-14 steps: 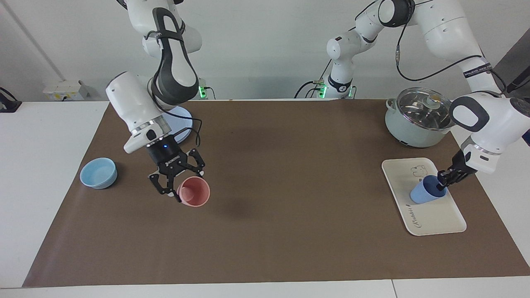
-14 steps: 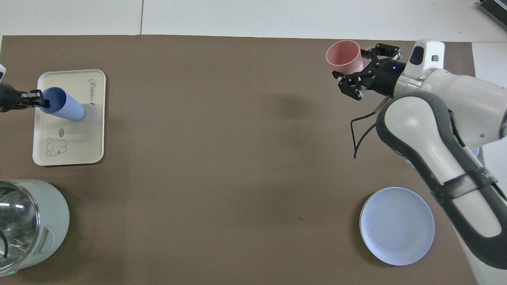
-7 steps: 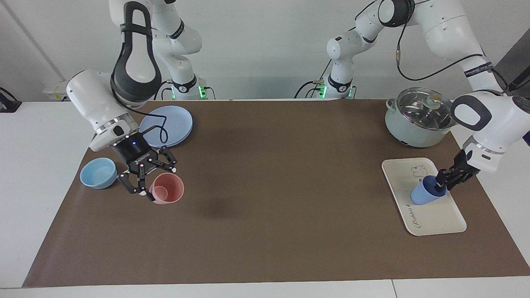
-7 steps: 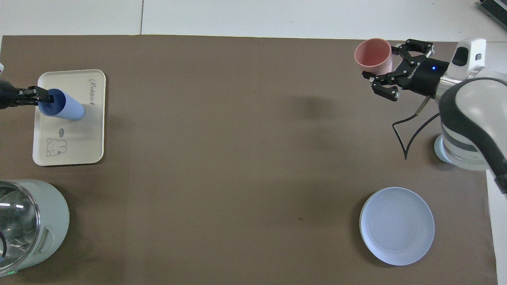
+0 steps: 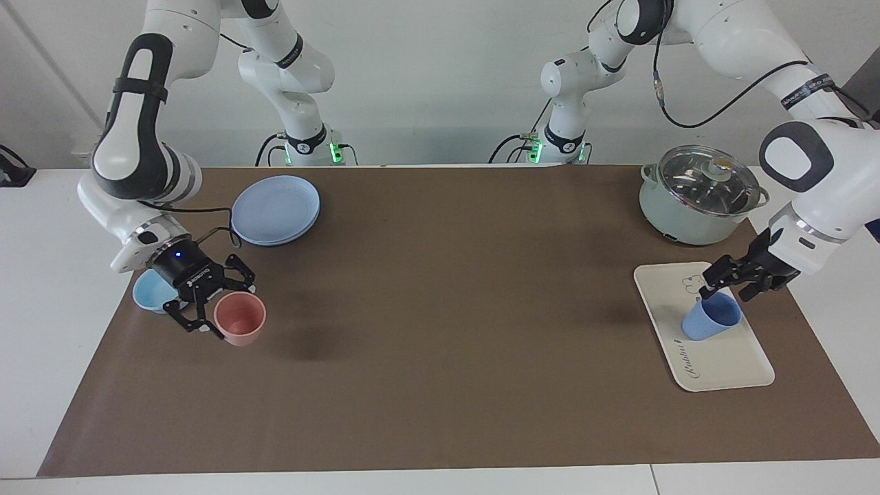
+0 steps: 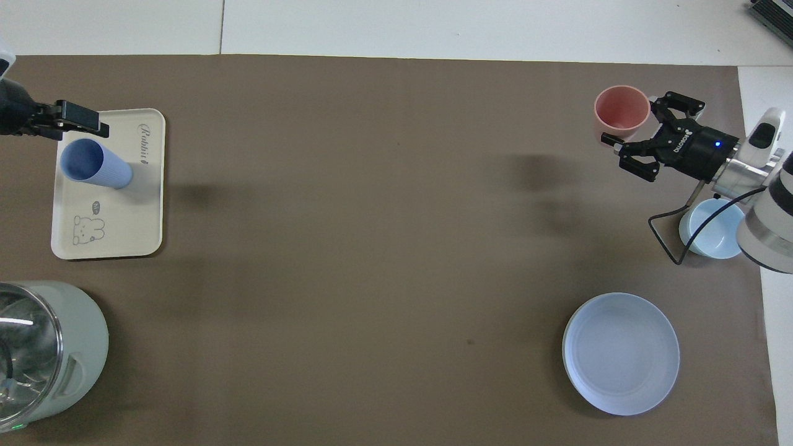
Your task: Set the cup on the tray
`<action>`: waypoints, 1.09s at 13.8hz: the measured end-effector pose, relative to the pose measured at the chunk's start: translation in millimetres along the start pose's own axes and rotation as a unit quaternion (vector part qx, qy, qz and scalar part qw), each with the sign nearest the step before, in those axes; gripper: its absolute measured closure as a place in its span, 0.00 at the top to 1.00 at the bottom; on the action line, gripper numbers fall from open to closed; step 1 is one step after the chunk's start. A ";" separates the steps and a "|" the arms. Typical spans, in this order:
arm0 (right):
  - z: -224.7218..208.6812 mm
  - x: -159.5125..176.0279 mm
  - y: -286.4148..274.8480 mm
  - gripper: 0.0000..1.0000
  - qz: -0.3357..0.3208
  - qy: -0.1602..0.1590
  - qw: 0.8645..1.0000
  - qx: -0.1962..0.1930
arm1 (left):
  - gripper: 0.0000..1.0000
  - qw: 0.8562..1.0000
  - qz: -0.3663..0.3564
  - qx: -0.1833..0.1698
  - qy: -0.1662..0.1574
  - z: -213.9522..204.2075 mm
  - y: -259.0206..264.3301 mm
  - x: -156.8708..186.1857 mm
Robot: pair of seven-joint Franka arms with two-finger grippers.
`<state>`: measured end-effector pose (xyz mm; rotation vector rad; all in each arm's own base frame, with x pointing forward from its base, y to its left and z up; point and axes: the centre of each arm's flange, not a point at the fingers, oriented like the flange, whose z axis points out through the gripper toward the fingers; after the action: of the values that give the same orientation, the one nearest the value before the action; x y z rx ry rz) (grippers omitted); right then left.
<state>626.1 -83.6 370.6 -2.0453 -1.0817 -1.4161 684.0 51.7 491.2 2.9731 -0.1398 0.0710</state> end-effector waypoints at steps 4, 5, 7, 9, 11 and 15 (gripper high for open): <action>17.4 -68.3 -2.1 0.81 -0.013 0.052 0.999 0.008 | 0.96 0.995 0.055 0.052 -0.059 -20.9 84.9 -10.9; 20.7 -75.0 -3.2 0.81 -0.016 0.058 0.998 0.011 | 0.97 0.993 0.067 0.072 -0.069 -32.5 102.2 -17.4; 25.7 -79.6 -5.6 0.81 -0.025 0.075 0.997 0.016 | 0.97 0.989 0.080 0.105 -0.069 -64.7 126.1 -32.9; 27.8 -79.9 -7.2 0.81 -0.039 0.082 0.996 0.015 | 0.97 0.988 0.077 0.120 -0.058 -101.3 131.4 -52.8; 30.2 -86.0 -14.6 0.81 -0.029 0.097 0.995 0.011 | 0.97 0.988 0.069 0.128 -0.057 -120.7 127.7 -73.5; 29.1 -123.0 -50.5 0.81 0.020 0.090 0.995 0.022 | 1.00 0.987 0.045 0.136 -0.076 -108.4 113.2 -101.5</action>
<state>581.6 -76.2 242.2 -1.8580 -0.9818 -1.5095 567.8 -32.4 610.7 3.2417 -0.3072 -0.1379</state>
